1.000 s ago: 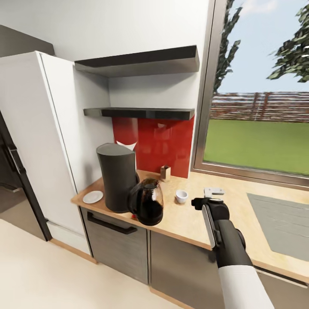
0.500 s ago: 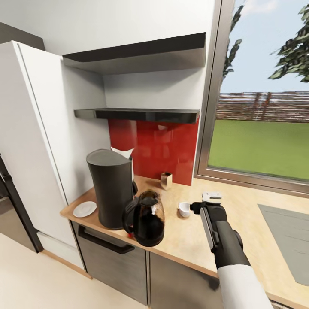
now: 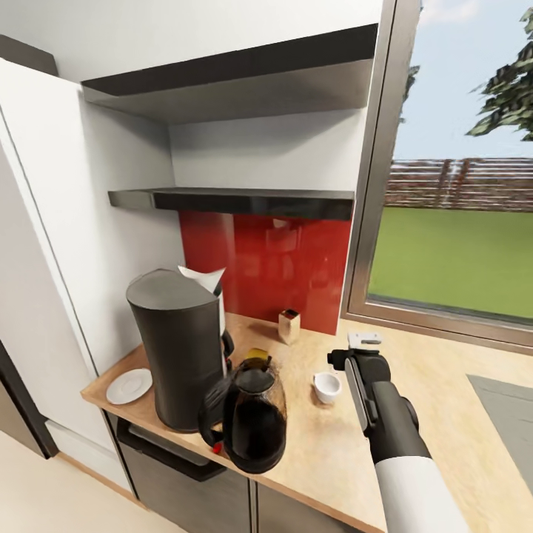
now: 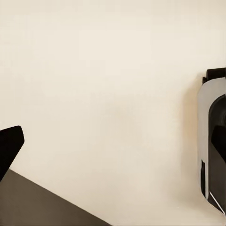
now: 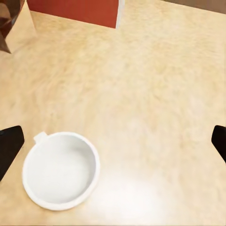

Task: Set up a coffee station on the kitchen countertop: keep the coffee maker on the countertop, move the bottle of coffee from the kitchen shelf to the counter next to the coffee maker, place a paper coffee filter on top of the coffee maker, put the saucer next to the coffee maker with the coffee cup on the saucer, and place the electric kettle next to the coffee maker.

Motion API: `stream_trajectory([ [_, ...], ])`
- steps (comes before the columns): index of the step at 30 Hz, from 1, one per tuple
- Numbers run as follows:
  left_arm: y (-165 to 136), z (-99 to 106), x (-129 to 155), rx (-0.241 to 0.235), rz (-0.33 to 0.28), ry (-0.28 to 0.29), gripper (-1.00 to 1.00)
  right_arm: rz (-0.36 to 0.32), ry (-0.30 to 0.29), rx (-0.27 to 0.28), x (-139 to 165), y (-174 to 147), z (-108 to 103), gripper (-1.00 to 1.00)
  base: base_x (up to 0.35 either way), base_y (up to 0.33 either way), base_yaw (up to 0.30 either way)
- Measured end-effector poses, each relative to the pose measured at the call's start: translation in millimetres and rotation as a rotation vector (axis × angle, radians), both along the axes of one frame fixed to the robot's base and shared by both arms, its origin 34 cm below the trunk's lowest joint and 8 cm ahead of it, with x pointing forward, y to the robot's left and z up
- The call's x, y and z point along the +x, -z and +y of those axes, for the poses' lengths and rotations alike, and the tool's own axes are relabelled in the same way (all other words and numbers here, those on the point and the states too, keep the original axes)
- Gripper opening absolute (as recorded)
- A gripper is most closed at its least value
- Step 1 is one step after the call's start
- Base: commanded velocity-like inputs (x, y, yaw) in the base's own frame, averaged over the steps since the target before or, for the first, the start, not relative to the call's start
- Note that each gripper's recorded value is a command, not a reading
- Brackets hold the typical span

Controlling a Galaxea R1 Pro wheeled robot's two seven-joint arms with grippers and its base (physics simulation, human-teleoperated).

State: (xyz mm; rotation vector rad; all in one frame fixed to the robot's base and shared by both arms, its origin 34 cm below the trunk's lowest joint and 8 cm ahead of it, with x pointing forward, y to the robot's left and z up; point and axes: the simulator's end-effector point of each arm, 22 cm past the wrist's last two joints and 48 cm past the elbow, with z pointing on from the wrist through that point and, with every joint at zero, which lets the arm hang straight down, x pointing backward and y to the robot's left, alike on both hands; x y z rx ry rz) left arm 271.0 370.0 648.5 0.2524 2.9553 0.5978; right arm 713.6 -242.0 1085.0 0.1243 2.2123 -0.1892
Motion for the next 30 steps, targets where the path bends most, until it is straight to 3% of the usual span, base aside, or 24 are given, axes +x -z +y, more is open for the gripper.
stream_trajectory([
  [5, 1.3, 1.3, -6.8, 0.002, 0.009, 0.000, 1.00, 0.045, -0.007, 0.000, -2.8, 19.2, 3.0, 1.00, 0.124, 0.000, 0.000],
  [8, 2.0, 1.0, -10.0, 0.001, 0.014, 0.000, 1.00, 0.135, -0.024, 0.001, -11.4, 56.9, 10.2, 1.00, 0.014, 0.000, 0.000],
  [11, 2.2, -0.1, -10.4, 0.000, 0.014, 0.000, 1.00, 0.175, -0.031, -0.001, -16.4, 72.8, 12.9, 1.00, 0.004, 0.000, 0.000],
  [21, 2.6, -2.0, -10.8, -0.003, 0.016, 0.001, 1.00, 0.254, 0.038, 0.040, -31.4, 106.8, -16.8, 1.00, 0.005, 0.000, 0.000],
  [30, 2.7, -2.2, -11.3, -0.004, 0.018, 0.001, 1.00, 0.260, 0.048, 0.048, -33.2, 109.7, -20.0, 1.00, 0.157, 0.000, 0.000],
])
